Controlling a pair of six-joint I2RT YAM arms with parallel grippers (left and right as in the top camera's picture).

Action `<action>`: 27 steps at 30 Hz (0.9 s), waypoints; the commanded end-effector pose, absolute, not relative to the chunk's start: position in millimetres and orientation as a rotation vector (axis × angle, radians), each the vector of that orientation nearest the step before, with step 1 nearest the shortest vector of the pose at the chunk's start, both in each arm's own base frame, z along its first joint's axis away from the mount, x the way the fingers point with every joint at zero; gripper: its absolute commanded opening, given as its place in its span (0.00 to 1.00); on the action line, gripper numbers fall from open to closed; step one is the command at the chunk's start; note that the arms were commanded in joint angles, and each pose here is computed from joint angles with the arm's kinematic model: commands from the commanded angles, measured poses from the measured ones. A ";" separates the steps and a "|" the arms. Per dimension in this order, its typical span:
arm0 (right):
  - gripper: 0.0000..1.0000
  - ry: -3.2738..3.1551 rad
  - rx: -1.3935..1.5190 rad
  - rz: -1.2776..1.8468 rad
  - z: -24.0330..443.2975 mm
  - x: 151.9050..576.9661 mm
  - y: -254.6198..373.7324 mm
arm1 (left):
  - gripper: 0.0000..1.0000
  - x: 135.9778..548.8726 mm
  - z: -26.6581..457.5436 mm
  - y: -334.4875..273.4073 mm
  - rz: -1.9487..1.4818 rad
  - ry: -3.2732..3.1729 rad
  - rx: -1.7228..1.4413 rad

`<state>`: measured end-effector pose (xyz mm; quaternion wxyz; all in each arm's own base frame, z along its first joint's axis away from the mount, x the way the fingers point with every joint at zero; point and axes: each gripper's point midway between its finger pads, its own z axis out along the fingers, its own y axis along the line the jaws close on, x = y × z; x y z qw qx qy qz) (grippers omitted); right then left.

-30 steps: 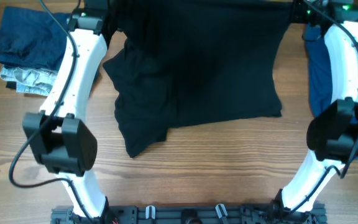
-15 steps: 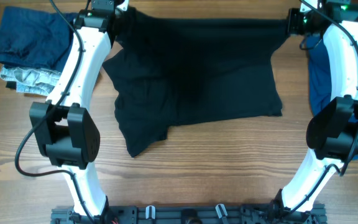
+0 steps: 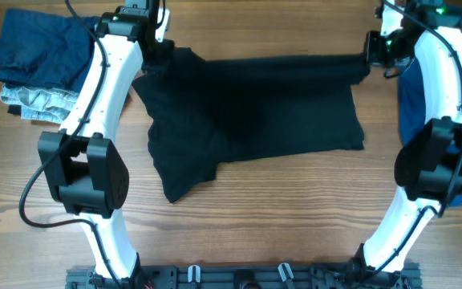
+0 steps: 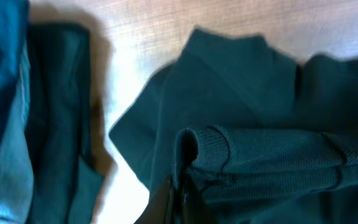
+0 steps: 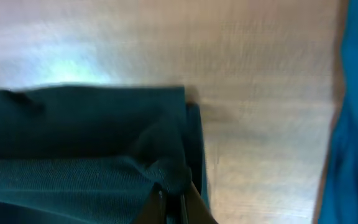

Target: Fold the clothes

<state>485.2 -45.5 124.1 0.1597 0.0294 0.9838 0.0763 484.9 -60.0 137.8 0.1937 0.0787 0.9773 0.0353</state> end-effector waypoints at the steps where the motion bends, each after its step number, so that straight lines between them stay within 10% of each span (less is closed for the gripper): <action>1: 0.04 2.871 0.174 0.220 105.4 477.5 -57.5 | 0.04 472.0 135.2 -53.9 0.071 2.804 0.181; 13: 0.04 2.972 0.229 0.247 68.8 451.7 -55.2 | 0.17 431.1 89.5 -58.2 0.007 2.977 0.210; 18: 0.51 2.956 0.226 0.243 69.0 455.7 -56.0 | 0.56 432.6 89.2 -58.4 0.006 2.971 0.209; 27: 0.51 2.967 0.232 0.254 74.3 451.4 -55.2 | 0.51 438.9 90.7 -52.7 0.051 2.946 0.200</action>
